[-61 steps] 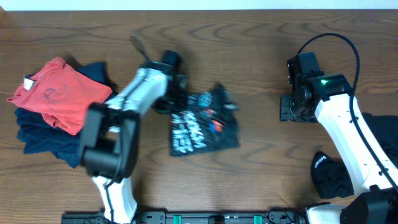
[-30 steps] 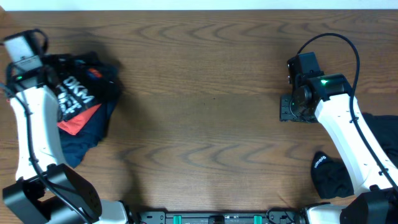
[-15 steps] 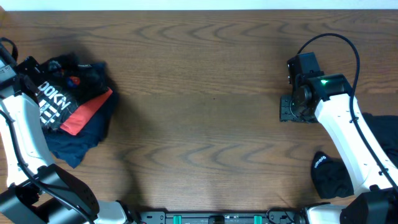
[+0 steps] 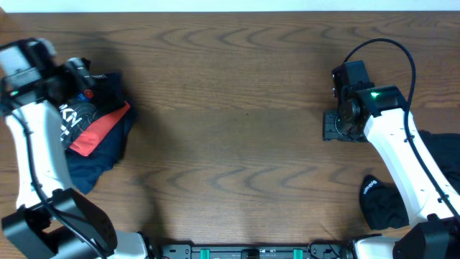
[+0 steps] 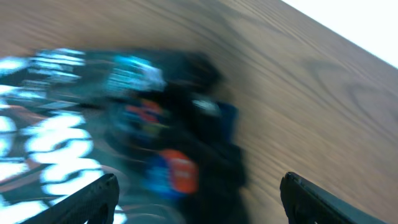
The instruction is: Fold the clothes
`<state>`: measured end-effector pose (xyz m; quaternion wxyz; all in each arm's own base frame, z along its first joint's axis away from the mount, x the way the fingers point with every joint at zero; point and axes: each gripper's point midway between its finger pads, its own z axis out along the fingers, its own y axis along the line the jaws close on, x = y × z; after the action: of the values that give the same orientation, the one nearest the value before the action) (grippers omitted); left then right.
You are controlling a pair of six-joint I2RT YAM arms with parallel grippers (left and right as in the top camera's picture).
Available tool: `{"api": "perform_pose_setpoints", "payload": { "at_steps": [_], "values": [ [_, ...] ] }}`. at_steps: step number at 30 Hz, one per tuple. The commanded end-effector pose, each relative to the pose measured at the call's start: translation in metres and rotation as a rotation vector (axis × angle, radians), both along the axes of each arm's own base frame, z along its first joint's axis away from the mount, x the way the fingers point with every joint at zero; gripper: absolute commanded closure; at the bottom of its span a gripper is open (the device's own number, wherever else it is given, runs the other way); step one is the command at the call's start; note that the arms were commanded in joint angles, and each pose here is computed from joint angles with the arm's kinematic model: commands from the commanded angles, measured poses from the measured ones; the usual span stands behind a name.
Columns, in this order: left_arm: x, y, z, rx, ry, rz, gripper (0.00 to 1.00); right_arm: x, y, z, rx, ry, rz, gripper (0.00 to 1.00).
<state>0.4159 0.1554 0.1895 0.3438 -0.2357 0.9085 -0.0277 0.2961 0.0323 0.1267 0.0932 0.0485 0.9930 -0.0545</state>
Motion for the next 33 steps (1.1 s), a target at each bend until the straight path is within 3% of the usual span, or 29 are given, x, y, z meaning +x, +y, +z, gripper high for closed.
{"api": "perform_pose_setpoints", "payload": {
  "at_steps": [1,9,15,19,21,26,29,33],
  "values": [
    [0.012,-0.029,-0.016,-0.034,0.043,-0.063,0.16,0.003,-0.001,0.007,0.007,-0.023,-0.006,0.41],
    [0.021,-0.056,-0.069,-0.043,0.177,-0.124,0.16,0.003,0.000,0.007,0.013,-0.022,-0.005,0.41],
    [0.019,-0.033,-0.074,0.068,0.214,-0.047,0.21,0.003,0.000,0.007,0.012,-0.022,0.001,0.40],
    [0.015,-0.031,-0.078,0.084,0.235,-0.041,0.36,0.004,0.000,0.007,0.012,-0.025,0.002,0.40],
    [0.013,-0.031,-0.082,0.082,0.245,-0.042,0.37,0.004,0.000,0.007,0.012,-0.025,0.002,0.40],
    [0.008,-0.033,-0.093,0.070,0.284,-0.045,0.56,0.004,0.000,0.007,0.012,-0.025,0.002,0.40],
    [0.007,-0.033,-0.094,0.068,0.289,-0.045,0.75,0.004,0.000,0.007,0.012,-0.025,0.003,0.40],
    [0.006,-0.033,-0.095,0.066,0.295,-0.046,0.85,0.004,0.000,0.007,0.012,-0.026,0.003,0.39]
  ]
}}
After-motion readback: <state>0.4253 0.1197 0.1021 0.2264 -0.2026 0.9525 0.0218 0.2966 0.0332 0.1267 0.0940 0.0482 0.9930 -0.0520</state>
